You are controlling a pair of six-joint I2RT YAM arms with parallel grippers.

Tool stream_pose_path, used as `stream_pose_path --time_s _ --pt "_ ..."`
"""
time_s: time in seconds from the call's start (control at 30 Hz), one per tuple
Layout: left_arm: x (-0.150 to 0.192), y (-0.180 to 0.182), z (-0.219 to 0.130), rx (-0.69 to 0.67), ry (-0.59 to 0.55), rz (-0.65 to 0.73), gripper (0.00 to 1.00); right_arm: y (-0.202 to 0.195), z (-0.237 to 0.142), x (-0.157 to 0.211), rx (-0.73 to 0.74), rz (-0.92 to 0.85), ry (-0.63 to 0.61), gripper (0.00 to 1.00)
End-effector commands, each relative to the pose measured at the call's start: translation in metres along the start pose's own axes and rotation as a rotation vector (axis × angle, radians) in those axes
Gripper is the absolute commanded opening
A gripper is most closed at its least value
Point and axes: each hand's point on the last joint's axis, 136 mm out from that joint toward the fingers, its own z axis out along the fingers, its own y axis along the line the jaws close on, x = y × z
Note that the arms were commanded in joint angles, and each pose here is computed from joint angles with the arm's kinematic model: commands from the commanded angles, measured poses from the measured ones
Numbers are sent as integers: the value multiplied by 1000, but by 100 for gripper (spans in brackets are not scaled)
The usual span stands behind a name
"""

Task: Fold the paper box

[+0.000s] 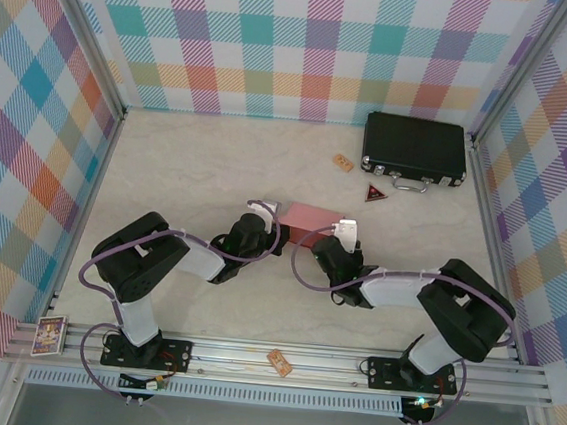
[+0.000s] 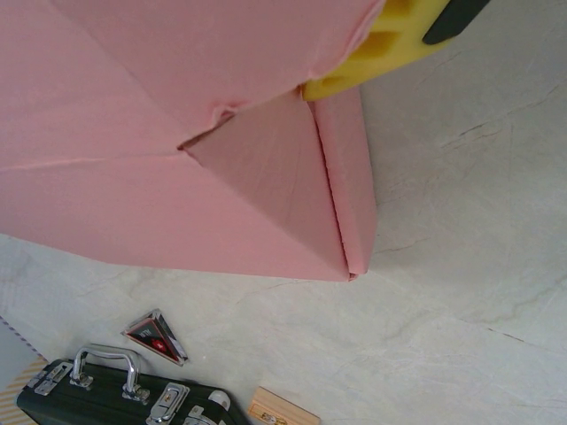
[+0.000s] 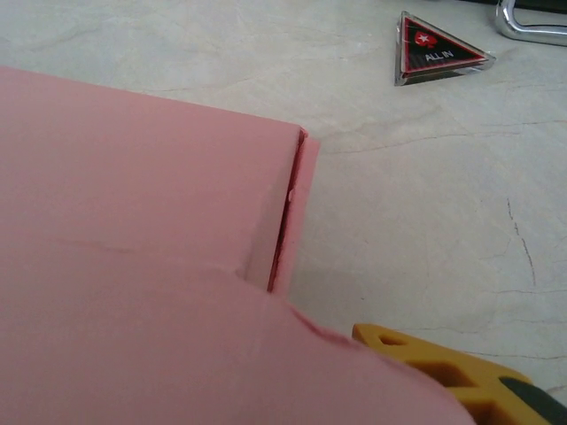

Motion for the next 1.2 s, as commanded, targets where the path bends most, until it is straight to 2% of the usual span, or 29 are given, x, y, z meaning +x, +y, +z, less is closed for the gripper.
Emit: stream_pose_path --time_s 0.0,0.2,0.47,0.87,1.17 --pt "12 1 -6 -1 37 21 18 1 -6 2 -27 -24 7 44" --pt "10 -1 -12 4 34 34 22 -1 -9 6 -40 -32 18 47" --pt "12 -2 -25 24 32 62 37 -3 -14 14 -74 -53 30 50" --pt "20 -3 -39 53 45 75 48 1 -23 27 -165 -68 60 55" --pt "13 -9 -36 65 48 83 48 1 -25 15 -147 -85 45 58"
